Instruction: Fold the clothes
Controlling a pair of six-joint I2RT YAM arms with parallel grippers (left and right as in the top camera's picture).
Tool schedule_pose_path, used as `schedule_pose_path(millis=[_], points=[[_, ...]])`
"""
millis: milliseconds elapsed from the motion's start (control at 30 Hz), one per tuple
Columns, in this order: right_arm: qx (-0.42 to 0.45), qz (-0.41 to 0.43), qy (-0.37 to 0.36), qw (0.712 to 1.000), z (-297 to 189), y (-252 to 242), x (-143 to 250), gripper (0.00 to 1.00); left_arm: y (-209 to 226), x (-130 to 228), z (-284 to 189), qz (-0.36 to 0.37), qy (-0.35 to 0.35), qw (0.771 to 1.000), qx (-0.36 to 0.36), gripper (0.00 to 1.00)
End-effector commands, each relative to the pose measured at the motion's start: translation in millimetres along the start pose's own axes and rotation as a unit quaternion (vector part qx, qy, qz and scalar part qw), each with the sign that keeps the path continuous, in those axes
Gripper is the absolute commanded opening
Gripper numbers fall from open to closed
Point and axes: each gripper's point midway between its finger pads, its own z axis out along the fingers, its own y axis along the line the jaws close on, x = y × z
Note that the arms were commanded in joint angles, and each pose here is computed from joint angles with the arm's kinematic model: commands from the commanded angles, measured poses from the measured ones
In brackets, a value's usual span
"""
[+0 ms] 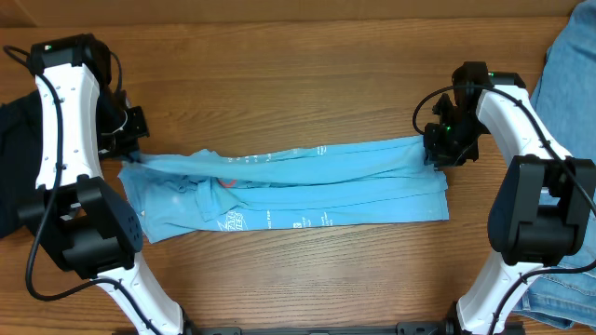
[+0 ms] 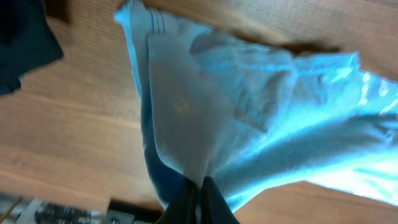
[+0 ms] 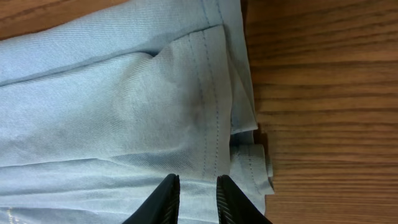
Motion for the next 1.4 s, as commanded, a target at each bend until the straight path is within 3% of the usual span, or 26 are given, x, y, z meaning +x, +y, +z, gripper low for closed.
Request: schedule_pose_path(millis=[0,433,533,633,700,767,800,933,1000,1033,1133,1200,1267,1367], points=[[-0.003,-0.002,0.002,1.000,3,1,1,0.24,-6,13,-11,0.001,0.003,1.000,0.019,0.04],[0.006,-0.002,0.004,1.000,3,-3,2,0.24,3,37,43,0.003,0.079,0.997,-0.009,0.04],[0.006,-0.002,0.004,1.000,3,-3,2,0.24,19,35,49,-0.003,0.075,0.996,-0.056,0.04],[0.012,-0.002,0.004,1.000,2,-5,2,0.24,54,26,42,-0.067,0.041,0.983,-0.163,0.04],[0.013,-0.002,0.004,1.000,2,-5,2,0.24,53,21,43,-0.078,0.029,0.984,-0.160,0.23],[0.013,-0.002,0.004,1.000,2,-5,2,0.24,49,21,44,-0.079,0.031,0.985,-0.148,0.50],[0.013,-0.002,0.004,1.000,2,-5,2,0.24,47,22,45,-0.079,0.032,0.986,-0.144,0.55],[0.014,-0.002,0.004,1.000,2,-5,2,0.24,46,22,45,-0.079,0.033,0.986,-0.140,0.55],[0.013,0.005,0.007,1.000,2,-7,3,0.14,45,21,45,-0.079,0.032,0.987,-0.139,0.54],[0.013,0.026,0.007,1.000,1,-10,3,0.15,43,21,46,-0.080,0.032,0.988,-0.130,0.53],[-0.019,0.079,0.005,0.997,-3,-21,3,0.24,18,17,51,-0.037,0.037,0.997,-0.057,0.54],[-0.060,0.100,0.016,0.993,-7,-25,8,0.48,13,14,52,-0.031,0.032,0.998,-0.043,0.54],[-0.078,0.102,0.029,0.991,-9,-31,16,0.65,12,12,52,-0.032,0.026,0.998,-0.041,0.54],[-0.094,0.101,0.042,0.990,-8,-27,22,0.76,10,9,52,-0.032,0.022,0.999,-0.035,0.54]])
